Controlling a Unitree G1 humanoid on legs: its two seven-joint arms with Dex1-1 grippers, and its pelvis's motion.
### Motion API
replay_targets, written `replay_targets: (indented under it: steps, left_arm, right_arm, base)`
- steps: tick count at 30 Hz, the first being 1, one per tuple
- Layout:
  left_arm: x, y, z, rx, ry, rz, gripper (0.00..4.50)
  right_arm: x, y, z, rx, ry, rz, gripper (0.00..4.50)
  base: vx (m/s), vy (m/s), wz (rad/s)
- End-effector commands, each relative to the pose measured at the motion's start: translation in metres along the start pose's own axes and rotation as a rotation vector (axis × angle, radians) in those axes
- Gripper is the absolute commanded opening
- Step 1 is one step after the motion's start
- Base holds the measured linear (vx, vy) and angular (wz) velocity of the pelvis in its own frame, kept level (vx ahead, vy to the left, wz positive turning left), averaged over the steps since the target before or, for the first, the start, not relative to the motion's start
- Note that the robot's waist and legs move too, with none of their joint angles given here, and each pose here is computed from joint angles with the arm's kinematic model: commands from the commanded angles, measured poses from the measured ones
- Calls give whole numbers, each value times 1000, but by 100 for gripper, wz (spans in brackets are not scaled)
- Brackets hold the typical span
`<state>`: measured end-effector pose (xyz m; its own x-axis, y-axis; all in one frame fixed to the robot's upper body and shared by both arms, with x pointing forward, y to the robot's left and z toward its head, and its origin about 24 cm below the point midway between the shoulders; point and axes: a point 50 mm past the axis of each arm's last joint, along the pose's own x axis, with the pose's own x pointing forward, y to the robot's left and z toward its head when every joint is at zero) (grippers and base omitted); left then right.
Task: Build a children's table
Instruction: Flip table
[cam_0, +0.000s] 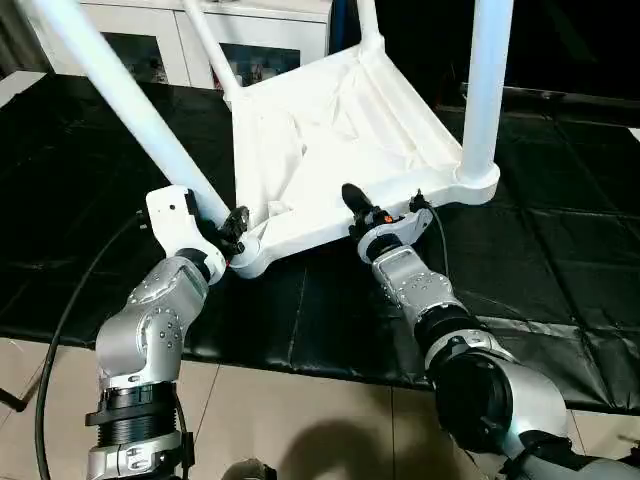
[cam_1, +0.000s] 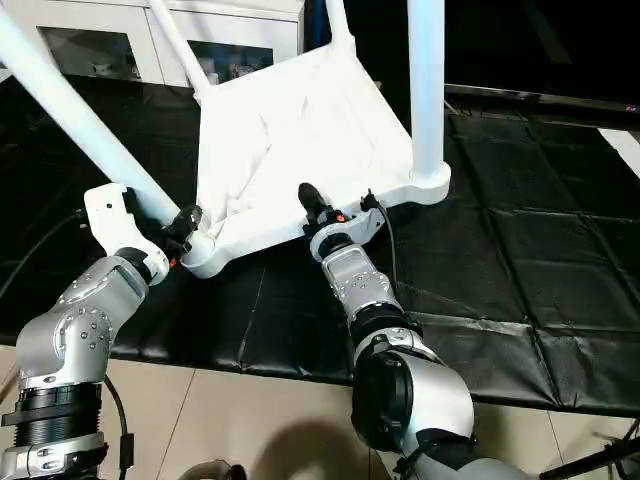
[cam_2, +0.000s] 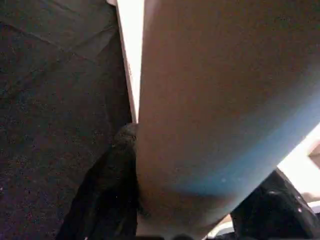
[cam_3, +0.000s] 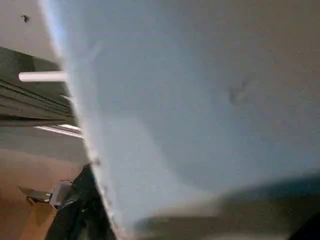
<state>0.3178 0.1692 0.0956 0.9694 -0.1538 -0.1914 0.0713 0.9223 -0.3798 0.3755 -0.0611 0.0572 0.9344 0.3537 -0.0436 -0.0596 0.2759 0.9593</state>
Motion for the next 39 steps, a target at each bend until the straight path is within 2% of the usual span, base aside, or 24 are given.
replay_targets:
  steps: [1, 6, 12, 14, 16, 17, 21, 23, 26, 29, 31, 35, 39]
  left_arm:
    - [2, -18, -7, -46, 33, -123, 209]
    - [2, -18, -7, -43, 41, -126, 209]
    - [2, -14, -8, 2, 67, -120, 209]
    - [-4, -8, -6, 28, 81, -173, 209]
    - [-6, -5, -5, 38, 87, -196, 264]
    - [-15, 8, -6, 84, 134, -221, 277]
    - [-26, 20, -9, 122, 198, -253, 311]
    - [-49, 31, -14, 166, 311, -367, 324]
    - [-59, 34, -12, 208, 329, -420, 342]
    - [-64, 32, -8, 228, 312, -460, 367]
    - [-68, 25, 0, 261, 267, -522, 388]
    - [-77, 1, 14, 336, 223, -672, 394]
    - [-82, -7, 16, 372, 246, -728, 396]
  right_arm:
    - [13, 32, -3, -21, 11, 114, 228]
    - [13, 33, 0, -69, -7, 123, 198]
    - [13, 34, 2, -91, -18, 123, 193]
    - [13, 35, 6, -123, -35, 126, 192]
    - [13, 35, 8, -136, -41, 128, 191]
    - [13, 37, 14, -170, -63, 125, 191]
    - [13, 37, 22, -195, -96, 115, 191]
    - [12, 41, 35, -280, -138, 109, 191]
    - [11, 41, 43, -319, -165, 97, 191]
    - [9, 40, 49, -345, -188, 97, 191]
    - [6, 40, 56, -401, -216, 85, 191]
    - [-5, 37, 74, -557, -318, 3, 191]
    - [-11, 35, 81, -624, -361, -39, 191]
  base:
    - [0, 0, 0]
    - [0, 0, 0]
    - [0, 0, 0]
    - [0, 0, 0]
    - [0, 0, 0]
    - [0, 0, 0]
    - [0, 0, 0]
    - [0, 0, 0]
    - [0, 0, 0]
    - [0, 0, 0]
    - [0, 0, 0]
    - [0, 0, 0]
    - [0, 0, 0]
